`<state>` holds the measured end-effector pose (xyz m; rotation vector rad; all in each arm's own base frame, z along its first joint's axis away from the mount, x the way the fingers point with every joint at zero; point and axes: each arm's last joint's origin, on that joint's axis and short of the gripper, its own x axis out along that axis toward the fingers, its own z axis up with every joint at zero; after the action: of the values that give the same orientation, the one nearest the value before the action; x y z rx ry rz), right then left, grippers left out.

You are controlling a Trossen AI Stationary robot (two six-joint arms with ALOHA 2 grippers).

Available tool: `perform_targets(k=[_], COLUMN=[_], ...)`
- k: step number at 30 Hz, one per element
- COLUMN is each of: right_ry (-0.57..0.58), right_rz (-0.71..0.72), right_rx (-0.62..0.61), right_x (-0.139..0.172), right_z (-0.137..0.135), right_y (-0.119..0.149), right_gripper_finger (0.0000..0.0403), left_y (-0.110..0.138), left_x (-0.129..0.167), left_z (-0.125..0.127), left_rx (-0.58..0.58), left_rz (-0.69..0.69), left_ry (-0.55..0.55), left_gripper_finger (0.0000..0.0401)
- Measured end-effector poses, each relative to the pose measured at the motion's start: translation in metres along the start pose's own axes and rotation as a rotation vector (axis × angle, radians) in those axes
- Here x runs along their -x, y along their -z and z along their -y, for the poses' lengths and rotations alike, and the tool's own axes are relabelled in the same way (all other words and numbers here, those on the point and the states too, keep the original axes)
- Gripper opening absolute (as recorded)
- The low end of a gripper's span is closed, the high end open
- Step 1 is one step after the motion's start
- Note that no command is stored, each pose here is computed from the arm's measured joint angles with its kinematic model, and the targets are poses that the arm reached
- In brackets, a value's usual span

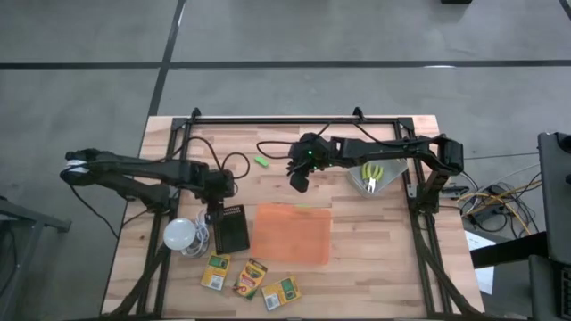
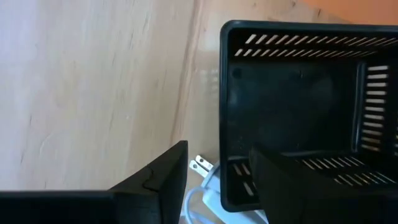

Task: Pick & Place School Supplies
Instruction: Adjust the black bin on the table

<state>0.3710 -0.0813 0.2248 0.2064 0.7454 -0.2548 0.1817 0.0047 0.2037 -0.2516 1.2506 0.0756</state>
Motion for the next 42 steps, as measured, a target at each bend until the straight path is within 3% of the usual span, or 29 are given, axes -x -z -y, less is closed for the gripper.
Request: perform_targets(k=[24, 37, 42], right_ry=[0.001, 0.001, 0.001], right_rz=[0.003, 0.003, 0.003], right_rx=[0.003, 0.002, 0.003], right_x=[0.000, 0.000, 0.000], right_z=[0.000, 0.000, 0.000], right_y=[0.000, 0.000, 0.000], right_gripper_finger=[0.0071, 0.0070, 0.0063], left_y=[0.002, 0.002, 0.002], left_x=[-0.013, -0.013, -0.013], left_z=[-0.001, 0.000, 0.000], left_rx=[-0.020, -0.017, -0.011], left_rz=[0.044, 0.043, 0.043], left_ry=[0.045, 0.072, 0.071], left_gripper_finger=[0.0169, 0.0024, 0.0010])
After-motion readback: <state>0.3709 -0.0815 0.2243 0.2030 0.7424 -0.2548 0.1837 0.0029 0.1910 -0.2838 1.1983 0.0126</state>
